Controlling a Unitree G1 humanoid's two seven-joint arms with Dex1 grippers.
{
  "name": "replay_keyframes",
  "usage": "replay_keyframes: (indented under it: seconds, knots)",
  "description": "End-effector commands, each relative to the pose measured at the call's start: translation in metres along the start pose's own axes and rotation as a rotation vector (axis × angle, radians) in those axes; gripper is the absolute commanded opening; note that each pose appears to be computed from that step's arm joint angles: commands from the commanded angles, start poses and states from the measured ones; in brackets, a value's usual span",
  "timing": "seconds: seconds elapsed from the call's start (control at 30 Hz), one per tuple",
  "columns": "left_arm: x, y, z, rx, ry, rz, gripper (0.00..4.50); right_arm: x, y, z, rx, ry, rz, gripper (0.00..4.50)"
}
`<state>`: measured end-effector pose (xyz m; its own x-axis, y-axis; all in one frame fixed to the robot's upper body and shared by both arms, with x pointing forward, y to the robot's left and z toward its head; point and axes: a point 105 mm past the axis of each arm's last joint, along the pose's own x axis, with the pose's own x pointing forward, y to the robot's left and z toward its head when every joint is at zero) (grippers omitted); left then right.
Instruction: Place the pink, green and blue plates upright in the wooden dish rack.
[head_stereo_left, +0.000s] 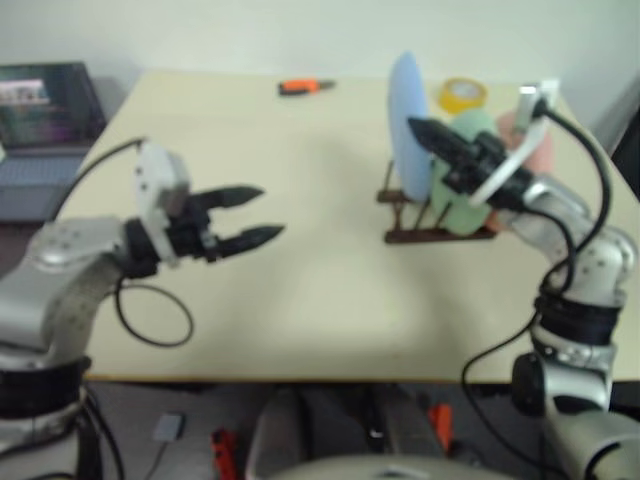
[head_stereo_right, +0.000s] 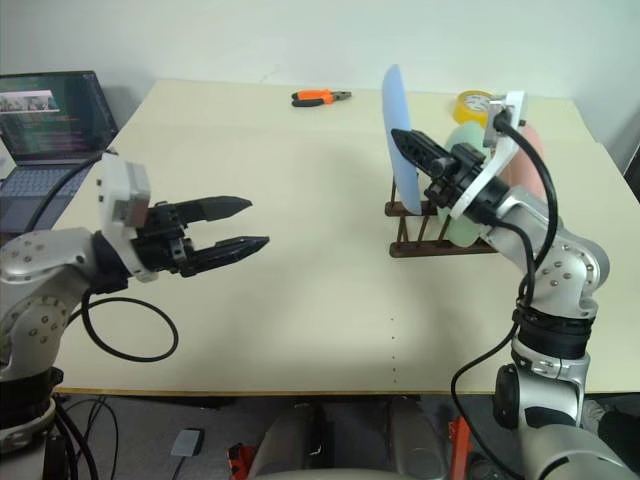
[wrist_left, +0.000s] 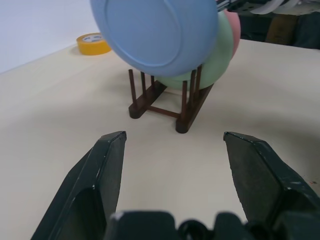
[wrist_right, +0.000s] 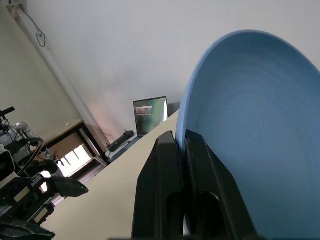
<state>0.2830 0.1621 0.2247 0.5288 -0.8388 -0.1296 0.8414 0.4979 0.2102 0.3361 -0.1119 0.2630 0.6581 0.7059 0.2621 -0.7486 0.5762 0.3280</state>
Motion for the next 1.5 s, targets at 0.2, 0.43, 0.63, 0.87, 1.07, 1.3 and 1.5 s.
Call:
replay_keyframes:
  seconds: [0.2, 0.43, 0.63, 0.87, 1.07, 1.3, 1.5]
  knots:
    - [0.004, -0.002, 0.006, 0.033, -0.019, -0.016, 3.41, -0.007, 0.001, 0.007, -0.034, -0.040, -0.021, 0.00]
    - [0.006, -0.002, 0.007, 0.037, -0.019, -0.024, 3.41, -0.010, -0.006, 0.006, -0.002, -0.055, -0.054, 0.00]
    - [0.006, 0.000, 0.008, 0.046, -0.016, -0.024, 3.41, -0.012, -0.009, 0.005, -0.008, -0.058, -0.074, 0.00]
    - [0.005, 0.004, 0.010, 0.055, -0.012, -0.018, 3.41, -0.022, -0.015, 0.008, -0.019, -0.075, -0.103, 0.00]
    - [0.007, 0.004, 0.009, 0.056, -0.010, -0.022, 3.41, -0.028, -0.021, 0.005, -0.020, -0.069, -0.130, 0.00]
    - [0.007, 0.006, 0.009, 0.058, -0.009, -0.023, 3.41, -0.027, -0.021, -0.002, -0.008, -0.061, -0.135, 0.00]
    - [0.007, 0.006, 0.009, 0.060, -0.009, -0.020, 3.46, -0.026, -0.023, -0.005, -0.015, -0.050, -0.140, 0.72]
